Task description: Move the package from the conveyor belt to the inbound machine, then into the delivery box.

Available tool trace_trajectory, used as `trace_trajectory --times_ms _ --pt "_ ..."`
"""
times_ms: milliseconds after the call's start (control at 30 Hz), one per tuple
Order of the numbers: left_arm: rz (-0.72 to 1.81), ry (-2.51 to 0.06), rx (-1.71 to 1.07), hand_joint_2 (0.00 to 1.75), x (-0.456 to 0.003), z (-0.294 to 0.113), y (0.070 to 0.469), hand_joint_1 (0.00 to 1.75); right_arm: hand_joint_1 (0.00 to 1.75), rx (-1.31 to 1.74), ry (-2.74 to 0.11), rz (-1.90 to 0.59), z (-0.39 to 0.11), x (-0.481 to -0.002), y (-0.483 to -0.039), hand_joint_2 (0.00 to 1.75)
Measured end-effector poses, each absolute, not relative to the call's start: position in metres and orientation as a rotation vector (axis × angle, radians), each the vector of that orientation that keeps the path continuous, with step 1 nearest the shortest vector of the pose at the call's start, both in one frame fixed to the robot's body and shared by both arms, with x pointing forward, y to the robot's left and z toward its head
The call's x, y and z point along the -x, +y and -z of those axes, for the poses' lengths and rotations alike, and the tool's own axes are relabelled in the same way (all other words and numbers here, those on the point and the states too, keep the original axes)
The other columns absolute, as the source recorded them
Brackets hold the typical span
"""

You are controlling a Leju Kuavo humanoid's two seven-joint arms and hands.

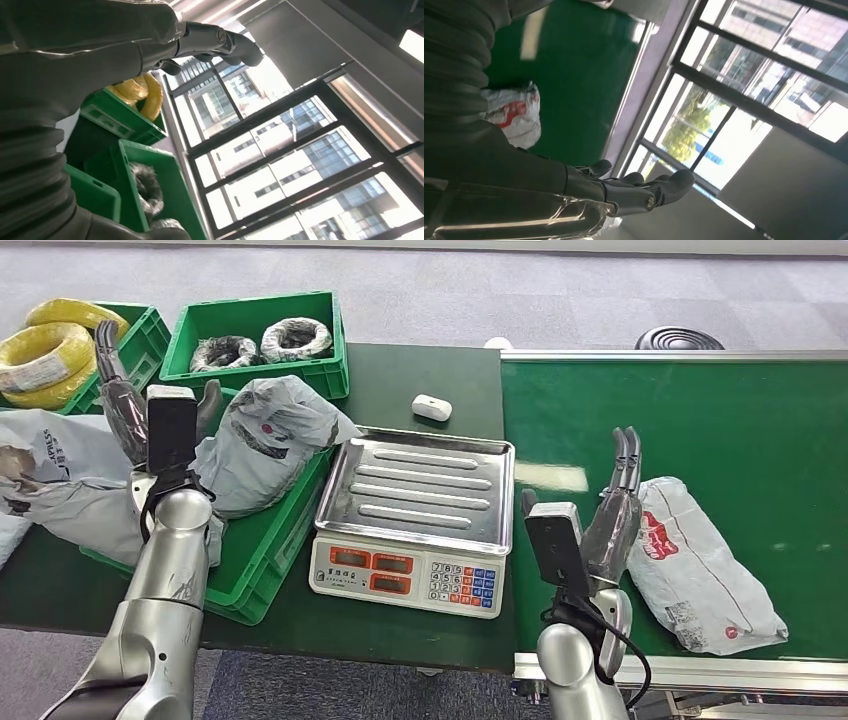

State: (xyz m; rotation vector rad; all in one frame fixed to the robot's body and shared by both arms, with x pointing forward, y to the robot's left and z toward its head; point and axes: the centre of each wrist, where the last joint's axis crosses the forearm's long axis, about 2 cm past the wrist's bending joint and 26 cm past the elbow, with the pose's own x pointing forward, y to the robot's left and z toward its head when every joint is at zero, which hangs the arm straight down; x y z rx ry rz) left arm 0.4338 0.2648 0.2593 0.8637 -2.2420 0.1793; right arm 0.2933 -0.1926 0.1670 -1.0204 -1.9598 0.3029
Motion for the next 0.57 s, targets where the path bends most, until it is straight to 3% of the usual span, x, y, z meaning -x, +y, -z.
trace_trajectory --times_ms 267,567 --pt "-0.091 -2.474 -0.541 1.75 -0.379 -0.271 0.212 0.0 0.0 1.259 -1.755 -0.249 -0.162 -0.295 -0.218 1.75" --pt "-0.092 -2.562 -0.434 1.75 -0.333 -0.258 0.193 0.0 0.0 1.175 -1.576 -0.261 -0.139 -0.281 -0.236 1.75"
